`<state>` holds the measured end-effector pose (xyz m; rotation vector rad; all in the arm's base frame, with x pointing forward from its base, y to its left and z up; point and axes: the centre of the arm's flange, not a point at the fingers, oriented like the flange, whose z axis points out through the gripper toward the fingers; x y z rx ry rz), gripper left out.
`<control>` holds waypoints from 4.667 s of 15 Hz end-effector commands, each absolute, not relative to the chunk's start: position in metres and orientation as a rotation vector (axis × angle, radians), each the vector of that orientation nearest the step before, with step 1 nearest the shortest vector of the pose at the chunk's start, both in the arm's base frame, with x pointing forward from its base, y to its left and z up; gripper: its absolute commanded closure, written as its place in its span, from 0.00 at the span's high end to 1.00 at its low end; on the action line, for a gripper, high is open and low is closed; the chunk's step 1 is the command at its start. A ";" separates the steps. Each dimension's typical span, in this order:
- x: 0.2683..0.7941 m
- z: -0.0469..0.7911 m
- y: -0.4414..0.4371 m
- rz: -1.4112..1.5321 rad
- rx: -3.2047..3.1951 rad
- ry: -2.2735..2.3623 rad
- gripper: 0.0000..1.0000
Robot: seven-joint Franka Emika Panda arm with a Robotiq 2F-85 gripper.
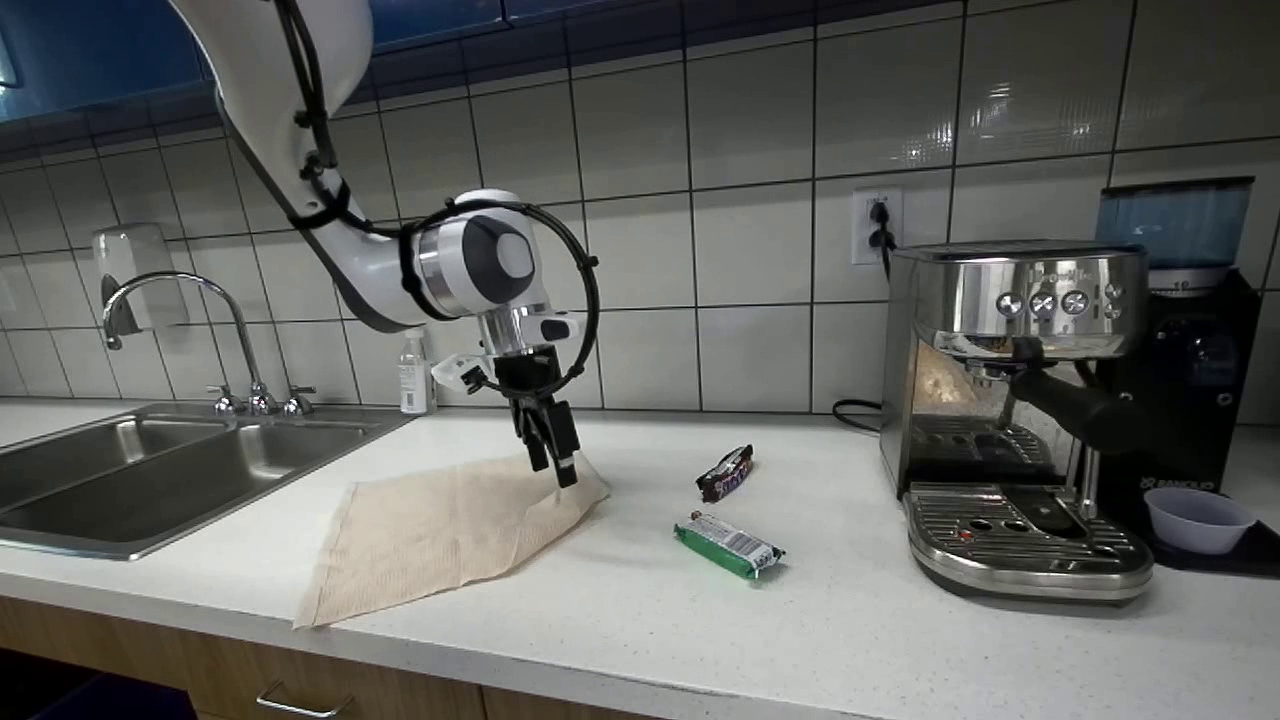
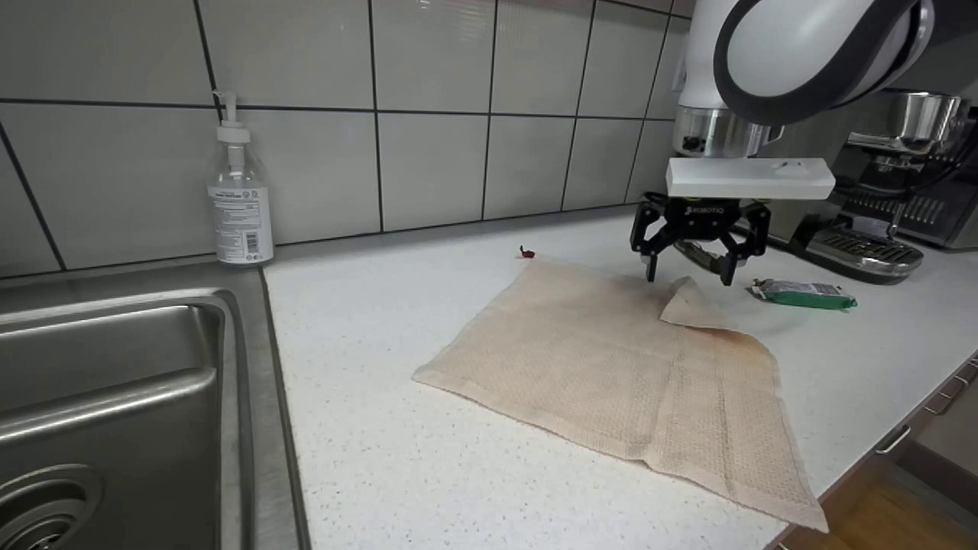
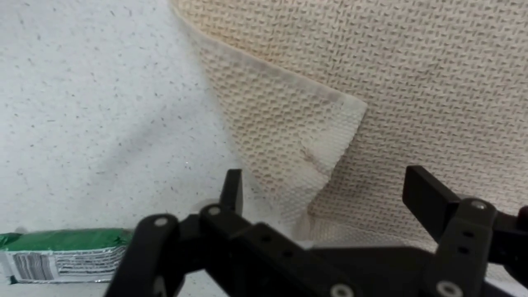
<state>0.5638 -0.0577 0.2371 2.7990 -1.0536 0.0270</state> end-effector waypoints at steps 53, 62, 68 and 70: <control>0.506 0.229 -0.079 -0.044 2.637 -1.238 0.00; 0.516 0.258 -0.068 0.003 2.694 -1.253 0.01; 0.527 0.280 -0.040 0.053 2.749 -1.242 0.01; 0.530 0.284 -0.028 0.053 2.766 -1.230 0.01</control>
